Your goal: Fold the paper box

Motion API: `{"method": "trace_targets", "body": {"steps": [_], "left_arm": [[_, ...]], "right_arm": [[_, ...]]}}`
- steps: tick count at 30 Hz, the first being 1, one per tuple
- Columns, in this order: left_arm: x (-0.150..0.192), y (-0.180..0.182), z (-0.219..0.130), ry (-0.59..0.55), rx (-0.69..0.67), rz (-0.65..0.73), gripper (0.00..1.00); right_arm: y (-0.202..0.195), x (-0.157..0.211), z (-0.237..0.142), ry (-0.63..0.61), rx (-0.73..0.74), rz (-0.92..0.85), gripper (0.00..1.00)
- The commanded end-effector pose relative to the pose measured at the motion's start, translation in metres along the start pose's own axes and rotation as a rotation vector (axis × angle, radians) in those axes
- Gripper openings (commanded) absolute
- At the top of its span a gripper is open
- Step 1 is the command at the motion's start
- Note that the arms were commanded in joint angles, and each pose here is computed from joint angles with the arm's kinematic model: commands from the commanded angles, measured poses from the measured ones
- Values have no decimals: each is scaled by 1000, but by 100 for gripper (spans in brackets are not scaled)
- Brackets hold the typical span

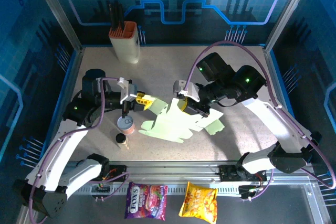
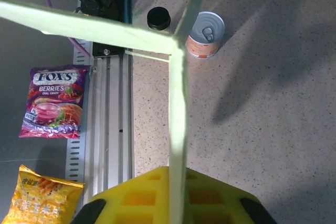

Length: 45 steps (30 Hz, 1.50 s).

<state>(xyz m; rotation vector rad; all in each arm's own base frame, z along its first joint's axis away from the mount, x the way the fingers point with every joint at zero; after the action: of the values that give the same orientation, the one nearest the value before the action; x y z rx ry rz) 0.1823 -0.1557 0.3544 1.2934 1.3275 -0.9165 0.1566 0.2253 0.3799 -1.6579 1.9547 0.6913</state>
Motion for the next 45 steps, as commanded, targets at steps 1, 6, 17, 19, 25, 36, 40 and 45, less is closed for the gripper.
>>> {"method": "trace_targets", "body": {"steps": [1, 6, 17, 19, 25, 36, 40, 45], "left_arm": [[-3, 3, -1, -3, -49, 27, 31], [-7, 21, -7, -9, -248, -41, 66], [-17, 69, -26, -25, -534, -450, 74], [-14, 73, -23, -35, -518, -503, 74], [14, 85, -8, -43, -476, -666, 70], [84, 85, 30, 61, -380, -910, 65], [108, 81, 47, 137, -378, -964, 62], [136, 74, 59, 215, -400, -1101, 56]], "right_arm": [[1, 2, 1, 0, -2, 9, 3], [-15, 0, -5, -91, 29, 85, 0], [-100, 18, -27, -579, 59, 665, 0], [-115, 29, -24, -644, 56, 780, 0], [-152, 66, 10, -643, 7, 1125, 0], [-171, 119, 90, -461, -124, 1354, 0], [-168, 134, 103, -383, -118, 1370, 0], [-159, 149, 111, -246, -68, 1350, 0]]}}
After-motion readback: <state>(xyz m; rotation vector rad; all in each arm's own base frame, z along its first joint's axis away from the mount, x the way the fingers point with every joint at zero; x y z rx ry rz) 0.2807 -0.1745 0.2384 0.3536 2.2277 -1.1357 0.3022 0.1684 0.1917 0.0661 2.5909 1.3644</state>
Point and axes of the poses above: each hand's point on the last joint's axis, 136 mm out from that joint toward the fingers, its own z axis out along the fingers, its own y axis along the line the jaws close on, x = y × z, the point moved 6 cm from there along -z, back along the fingers, and after that the axes turned 3 degrees about z, right-handed, at the moved point
